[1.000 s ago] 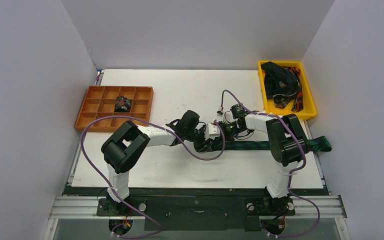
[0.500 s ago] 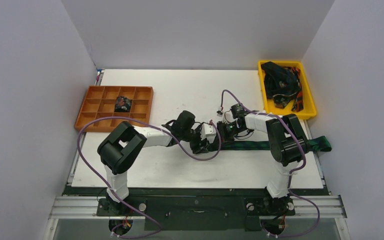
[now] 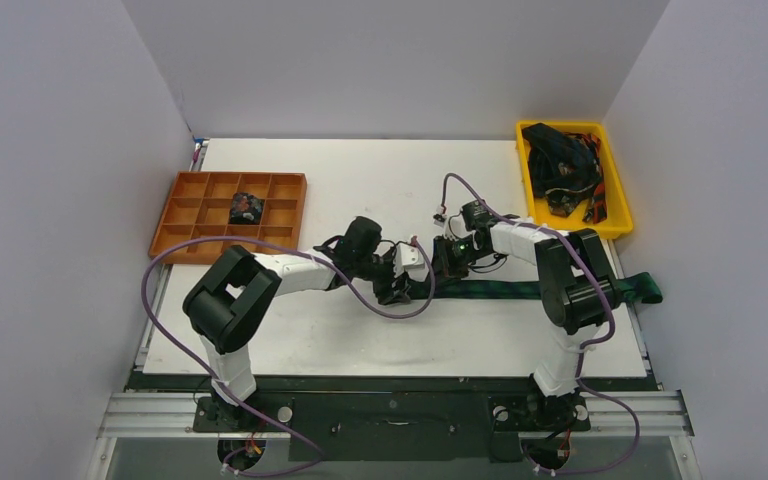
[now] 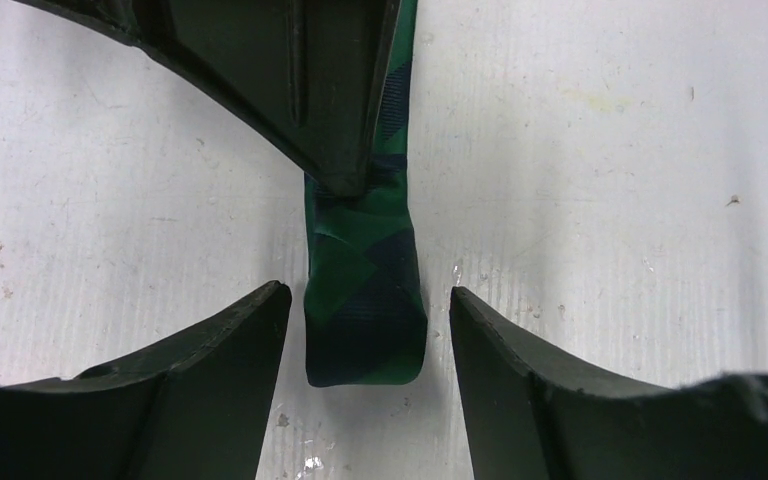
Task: Roll the ties
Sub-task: Roll the tie at the center of the board.
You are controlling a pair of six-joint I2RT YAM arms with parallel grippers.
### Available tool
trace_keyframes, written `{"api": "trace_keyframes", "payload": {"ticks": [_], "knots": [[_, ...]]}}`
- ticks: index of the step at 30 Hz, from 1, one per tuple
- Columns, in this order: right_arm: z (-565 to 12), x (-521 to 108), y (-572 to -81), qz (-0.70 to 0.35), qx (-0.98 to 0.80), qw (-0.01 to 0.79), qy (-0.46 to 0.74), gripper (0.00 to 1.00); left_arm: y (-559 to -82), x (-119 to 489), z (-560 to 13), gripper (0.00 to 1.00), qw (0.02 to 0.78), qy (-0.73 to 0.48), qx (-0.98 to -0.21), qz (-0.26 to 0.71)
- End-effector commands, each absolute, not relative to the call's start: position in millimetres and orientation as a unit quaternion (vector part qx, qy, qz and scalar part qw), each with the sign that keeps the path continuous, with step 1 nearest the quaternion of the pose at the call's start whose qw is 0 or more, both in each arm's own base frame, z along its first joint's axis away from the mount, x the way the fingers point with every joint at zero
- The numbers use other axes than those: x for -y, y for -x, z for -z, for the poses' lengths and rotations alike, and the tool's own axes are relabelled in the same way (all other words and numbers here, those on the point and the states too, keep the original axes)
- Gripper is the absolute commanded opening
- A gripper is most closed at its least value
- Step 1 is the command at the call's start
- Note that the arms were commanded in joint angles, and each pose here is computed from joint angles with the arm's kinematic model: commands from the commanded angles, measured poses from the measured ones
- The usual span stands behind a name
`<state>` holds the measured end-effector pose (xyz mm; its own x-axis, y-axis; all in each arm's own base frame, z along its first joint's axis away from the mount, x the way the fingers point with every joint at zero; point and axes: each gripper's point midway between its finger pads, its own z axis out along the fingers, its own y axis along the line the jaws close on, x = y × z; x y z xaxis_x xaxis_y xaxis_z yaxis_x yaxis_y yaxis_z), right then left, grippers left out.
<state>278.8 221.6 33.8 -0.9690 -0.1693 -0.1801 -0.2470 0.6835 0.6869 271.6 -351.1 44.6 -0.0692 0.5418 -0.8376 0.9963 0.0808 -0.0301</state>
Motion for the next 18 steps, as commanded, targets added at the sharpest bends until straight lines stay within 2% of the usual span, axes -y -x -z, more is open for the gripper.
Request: {"api": "trace_keyframes", "payload": {"ticks": [1, 5, 7, 18], "knots": [[-35.1, -221.3, -292.3, -0.368, -0.917, 0.074, 0.132, 0.0, -268.1, 349.2, -58.2, 0.57, 0.349, -0.597, -0.634, 0.345], [-14.5, -214.6, -291.8, -0.344, -0.927, 0.064, 0.138, 0.0, -269.2, 352.5, -62.2, 0.44, 0.351, -0.597, -0.631, 0.349], [-6.2, -211.3, -292.1, -0.334, -0.93, 0.06, 0.139, 0.0, -271.3, 358.1, -67.2, 0.41, 0.356, -0.592, -0.63, 0.354], [2.2, -211.4, -292.5, -0.331, -0.933, 0.058, 0.132, 0.0, -286.7, 401.4, -62.7, 0.39, 0.368, -0.566, -0.638, 0.37]]}}
